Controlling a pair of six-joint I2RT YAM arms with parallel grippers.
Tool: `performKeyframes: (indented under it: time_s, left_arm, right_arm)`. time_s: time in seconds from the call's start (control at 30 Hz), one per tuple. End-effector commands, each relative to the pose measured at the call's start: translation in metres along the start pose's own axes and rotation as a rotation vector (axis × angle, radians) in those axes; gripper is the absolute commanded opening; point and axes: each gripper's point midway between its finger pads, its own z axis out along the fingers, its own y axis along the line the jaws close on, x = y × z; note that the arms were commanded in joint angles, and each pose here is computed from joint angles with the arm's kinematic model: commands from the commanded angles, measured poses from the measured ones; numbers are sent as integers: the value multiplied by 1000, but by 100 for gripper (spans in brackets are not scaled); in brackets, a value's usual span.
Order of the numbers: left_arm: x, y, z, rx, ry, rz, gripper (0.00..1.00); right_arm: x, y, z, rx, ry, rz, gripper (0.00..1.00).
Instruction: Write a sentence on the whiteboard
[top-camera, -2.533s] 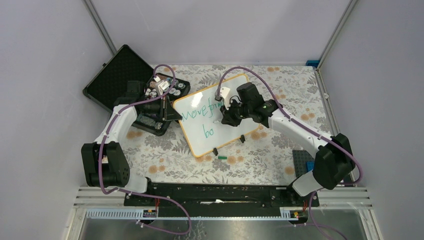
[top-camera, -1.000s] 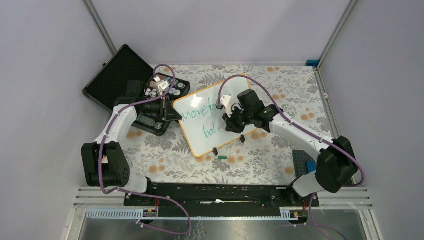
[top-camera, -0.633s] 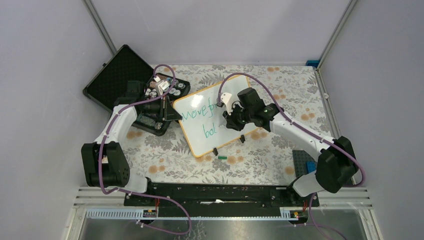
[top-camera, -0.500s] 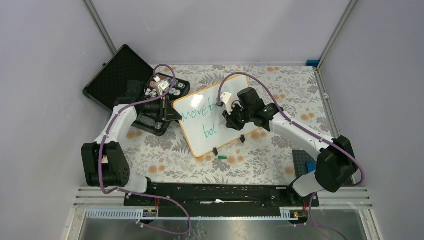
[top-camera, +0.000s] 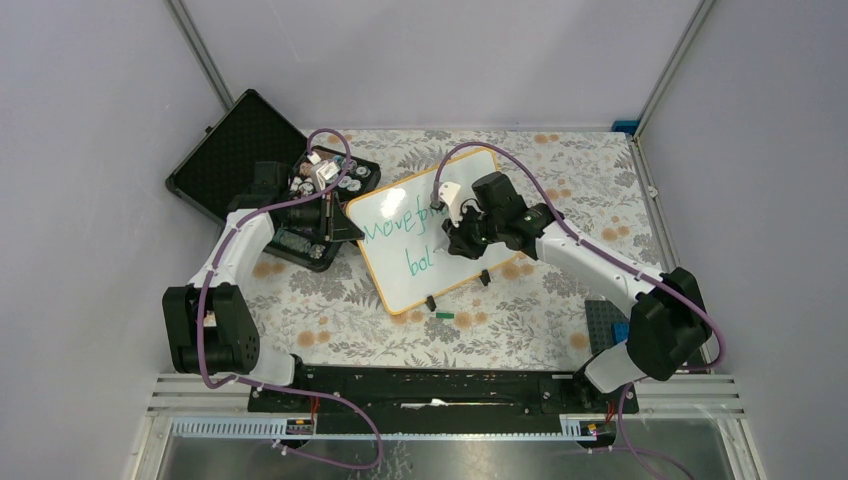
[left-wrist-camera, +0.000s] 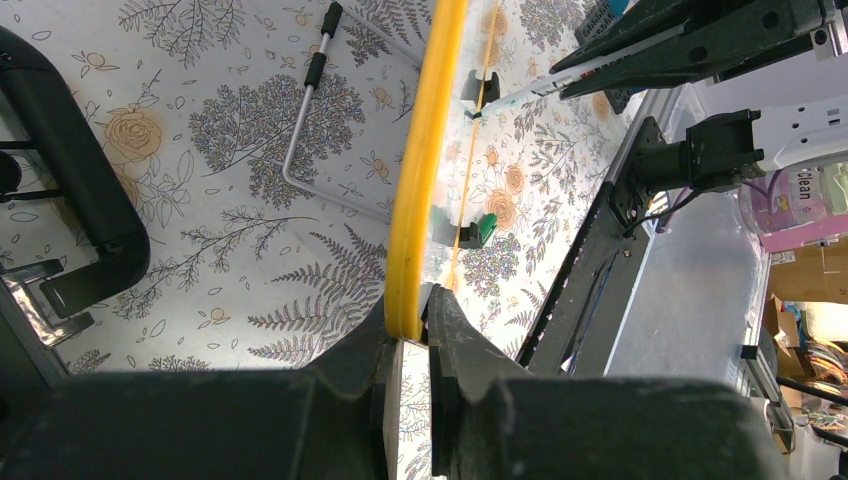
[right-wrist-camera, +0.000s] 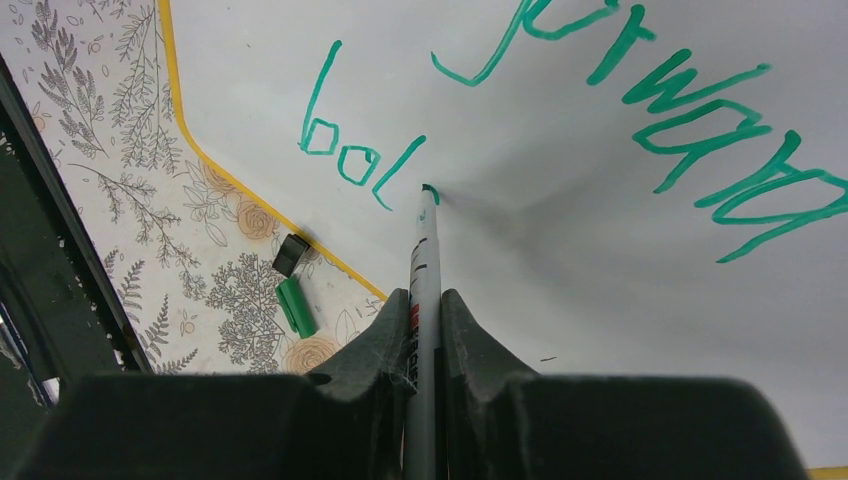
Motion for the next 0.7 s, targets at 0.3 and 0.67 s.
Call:
performKeyframes:
  time_s: [0.3, 0.67]
  left_arm:
    - [-4, 20, -1, -98, -4, 138, 0]
    - [-4, 20, -1, -99, -4, 136, 0]
  right_arm:
    - [5, 5, 6, -15, 0, -18, 0]
    - [14, 3, 3, 10, 14, -30, 0]
